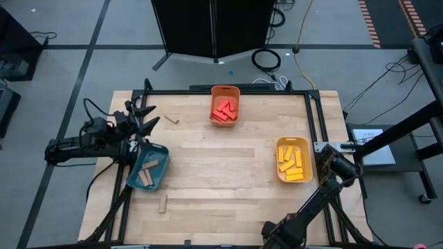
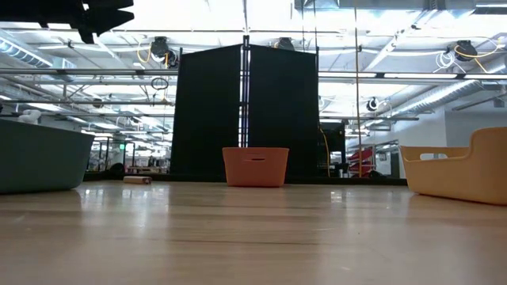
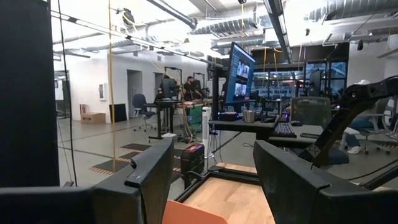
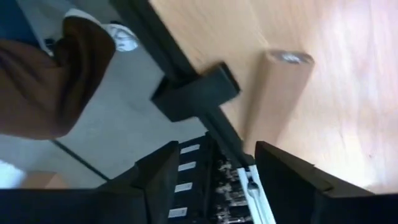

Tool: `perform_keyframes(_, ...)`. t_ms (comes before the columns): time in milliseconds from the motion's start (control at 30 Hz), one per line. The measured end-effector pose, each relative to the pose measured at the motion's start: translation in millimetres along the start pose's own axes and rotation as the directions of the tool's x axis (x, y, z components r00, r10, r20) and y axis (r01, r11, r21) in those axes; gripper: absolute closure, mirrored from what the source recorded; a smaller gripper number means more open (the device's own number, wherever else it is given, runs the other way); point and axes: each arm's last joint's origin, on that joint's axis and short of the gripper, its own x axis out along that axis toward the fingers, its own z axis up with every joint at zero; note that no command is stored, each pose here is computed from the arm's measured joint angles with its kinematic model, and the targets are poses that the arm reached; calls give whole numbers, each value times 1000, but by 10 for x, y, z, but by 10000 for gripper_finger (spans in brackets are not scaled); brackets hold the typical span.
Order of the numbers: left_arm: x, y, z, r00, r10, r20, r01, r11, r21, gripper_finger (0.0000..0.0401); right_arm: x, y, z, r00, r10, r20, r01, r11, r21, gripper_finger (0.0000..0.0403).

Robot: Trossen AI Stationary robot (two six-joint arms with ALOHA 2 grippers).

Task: Sort blocks
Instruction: Put the bottom right brown block into the blue bin

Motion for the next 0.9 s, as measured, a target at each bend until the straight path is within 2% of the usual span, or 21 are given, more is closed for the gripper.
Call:
perform_keyframes(533, -1, -6, 28, 999, -27, 31, 28, 1000, -10, 182, 216, -201, 26, 995, -104, -15, 104, 993, 60, 192)
perform_keyframes(767, -1, -5, 34, 999, -28, 37, 28, 1000, -11, 182, 293, -231, 76, 996, -89, 13, 88, 994, 66, 192)
perform_keyframes(900, -1, -5, 34, 999, -28, 37, 28, 1000, -11, 182, 312, -282, 97, 993, -119, 12, 117, 988, 102, 193)
